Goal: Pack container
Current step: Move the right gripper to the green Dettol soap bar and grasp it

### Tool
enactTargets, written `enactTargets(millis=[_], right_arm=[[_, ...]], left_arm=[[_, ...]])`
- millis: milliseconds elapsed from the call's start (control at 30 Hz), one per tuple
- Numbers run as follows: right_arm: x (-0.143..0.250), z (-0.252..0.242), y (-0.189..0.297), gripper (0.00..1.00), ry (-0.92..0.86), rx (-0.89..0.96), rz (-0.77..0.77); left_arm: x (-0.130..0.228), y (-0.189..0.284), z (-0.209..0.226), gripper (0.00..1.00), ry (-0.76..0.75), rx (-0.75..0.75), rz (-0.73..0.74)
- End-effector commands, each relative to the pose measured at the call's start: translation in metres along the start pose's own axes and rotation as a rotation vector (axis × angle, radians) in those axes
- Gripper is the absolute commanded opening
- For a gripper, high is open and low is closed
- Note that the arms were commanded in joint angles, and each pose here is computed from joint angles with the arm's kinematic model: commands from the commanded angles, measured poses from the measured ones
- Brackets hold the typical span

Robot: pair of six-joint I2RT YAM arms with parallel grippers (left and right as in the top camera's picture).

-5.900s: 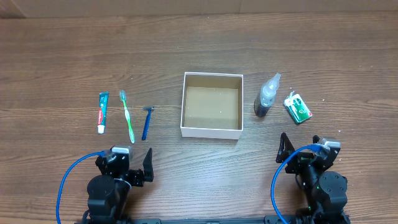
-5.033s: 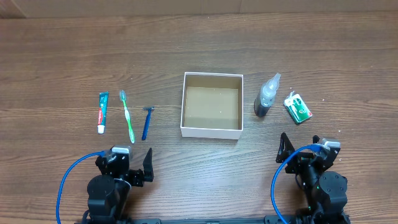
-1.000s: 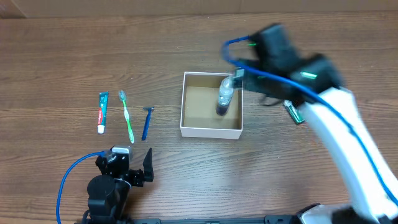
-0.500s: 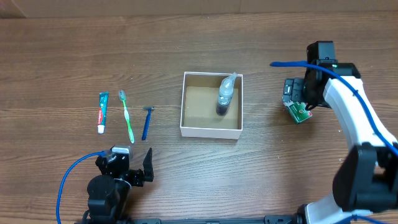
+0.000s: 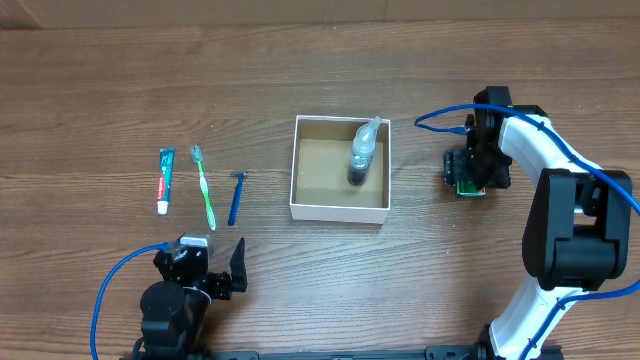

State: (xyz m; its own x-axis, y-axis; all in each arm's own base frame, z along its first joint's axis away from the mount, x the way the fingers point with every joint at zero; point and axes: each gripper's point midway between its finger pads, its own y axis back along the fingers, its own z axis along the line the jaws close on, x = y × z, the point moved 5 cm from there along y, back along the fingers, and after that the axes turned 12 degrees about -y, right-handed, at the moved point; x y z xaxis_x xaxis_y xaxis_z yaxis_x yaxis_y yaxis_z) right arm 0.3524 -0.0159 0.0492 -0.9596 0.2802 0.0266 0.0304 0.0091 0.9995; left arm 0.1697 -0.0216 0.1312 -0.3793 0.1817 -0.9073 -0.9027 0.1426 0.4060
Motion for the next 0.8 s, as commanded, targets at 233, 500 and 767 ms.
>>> enactTargets(millis=[233,500,767], right_arm=[[0.032,0.037,0.015,0.39,-0.171,-0.295,0.261],[0.024,0.038,0.073,0.37,-0.162,-0.346,0.092],[0.032,0.019,0.118,0.56,-0.226,-0.255,-0.049]], left_arm=[[0.001,0.0,-0.001,1.0,0.023,0.011,-0.005],[0.001,0.0,-0.001,1.0,0.023,0.011,-0.005],[0.001,0.0,-0.001,1.0,0.023,0.011,-0.005]])
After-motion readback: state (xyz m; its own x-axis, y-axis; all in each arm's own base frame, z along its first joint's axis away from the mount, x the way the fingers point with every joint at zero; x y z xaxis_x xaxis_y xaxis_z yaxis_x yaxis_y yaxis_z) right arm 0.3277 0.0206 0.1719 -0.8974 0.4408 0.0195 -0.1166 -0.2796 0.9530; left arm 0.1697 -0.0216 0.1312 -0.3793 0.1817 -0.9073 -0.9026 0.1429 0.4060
